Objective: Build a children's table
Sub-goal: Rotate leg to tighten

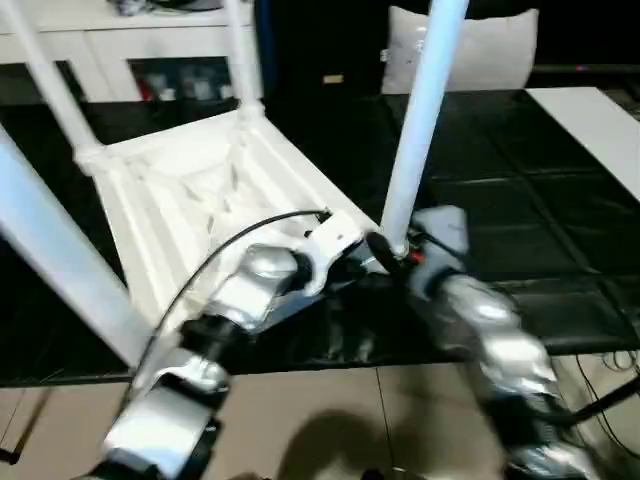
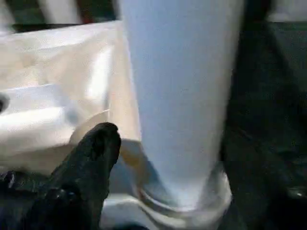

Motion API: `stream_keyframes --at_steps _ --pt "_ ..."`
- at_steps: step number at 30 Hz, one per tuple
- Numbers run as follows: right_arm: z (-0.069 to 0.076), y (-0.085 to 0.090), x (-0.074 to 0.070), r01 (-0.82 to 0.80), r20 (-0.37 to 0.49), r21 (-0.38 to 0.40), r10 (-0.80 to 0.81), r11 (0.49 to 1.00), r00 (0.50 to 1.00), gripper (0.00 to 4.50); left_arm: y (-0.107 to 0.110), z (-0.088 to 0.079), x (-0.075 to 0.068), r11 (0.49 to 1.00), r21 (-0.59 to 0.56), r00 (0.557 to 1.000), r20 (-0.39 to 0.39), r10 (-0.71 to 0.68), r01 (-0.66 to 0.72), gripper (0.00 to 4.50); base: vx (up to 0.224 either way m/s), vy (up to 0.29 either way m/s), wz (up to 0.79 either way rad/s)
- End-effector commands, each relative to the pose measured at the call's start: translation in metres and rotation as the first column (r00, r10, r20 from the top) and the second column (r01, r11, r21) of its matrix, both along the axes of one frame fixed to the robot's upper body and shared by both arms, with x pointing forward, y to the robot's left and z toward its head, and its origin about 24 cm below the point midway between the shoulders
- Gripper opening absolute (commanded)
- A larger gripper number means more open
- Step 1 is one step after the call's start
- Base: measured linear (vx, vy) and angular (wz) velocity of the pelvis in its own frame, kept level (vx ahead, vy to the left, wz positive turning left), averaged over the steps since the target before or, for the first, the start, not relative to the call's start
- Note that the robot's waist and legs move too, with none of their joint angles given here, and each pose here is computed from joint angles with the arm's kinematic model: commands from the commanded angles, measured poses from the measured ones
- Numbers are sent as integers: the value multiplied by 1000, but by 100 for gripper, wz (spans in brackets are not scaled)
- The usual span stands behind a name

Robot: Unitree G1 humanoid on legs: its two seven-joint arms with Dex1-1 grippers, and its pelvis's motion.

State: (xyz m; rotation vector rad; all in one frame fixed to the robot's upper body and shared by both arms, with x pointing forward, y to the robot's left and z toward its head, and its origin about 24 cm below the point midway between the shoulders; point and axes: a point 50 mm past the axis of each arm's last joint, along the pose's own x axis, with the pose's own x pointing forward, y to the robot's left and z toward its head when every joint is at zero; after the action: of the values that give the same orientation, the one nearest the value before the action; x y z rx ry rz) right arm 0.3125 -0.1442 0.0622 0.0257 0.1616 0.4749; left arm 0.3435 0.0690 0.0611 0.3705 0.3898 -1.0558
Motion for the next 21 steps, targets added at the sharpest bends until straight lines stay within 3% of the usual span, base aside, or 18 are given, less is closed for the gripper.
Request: stream_keyframes --at_steps 1,4,9,10,16,21 --pt "12 -7 -9 -151 50 9 150 989 987 395 2 16 1 993 -2 991 72 -116 116 0 0 0 0" --pt "15 -21 -17 -247 37 -3 247 969 968 423 10 14 -2 981 27 980 55 -192 191 0 0 0 0" --pt "18 -35 -25 -389 2 -37 389 920 921 423 22 12 -11 931 79 933 21 -359 357 0 0 0 0" --pt "19 -40 -28 -470 -18 -53 470 881 883 423 28 10 -16 892 125 899 -9 -437 434 0 0 0 0" --pt "21 -41 -34 -656 -63 -71 653 752 755 423 36 10 -27 795 153 809 -84 -581 587 0 0 0 0" --pt "21 -33 -33 -763 -100 -49 756 645 646 381 36 13 -31 729 159 746 -107 -658 666 0 0 0 0"
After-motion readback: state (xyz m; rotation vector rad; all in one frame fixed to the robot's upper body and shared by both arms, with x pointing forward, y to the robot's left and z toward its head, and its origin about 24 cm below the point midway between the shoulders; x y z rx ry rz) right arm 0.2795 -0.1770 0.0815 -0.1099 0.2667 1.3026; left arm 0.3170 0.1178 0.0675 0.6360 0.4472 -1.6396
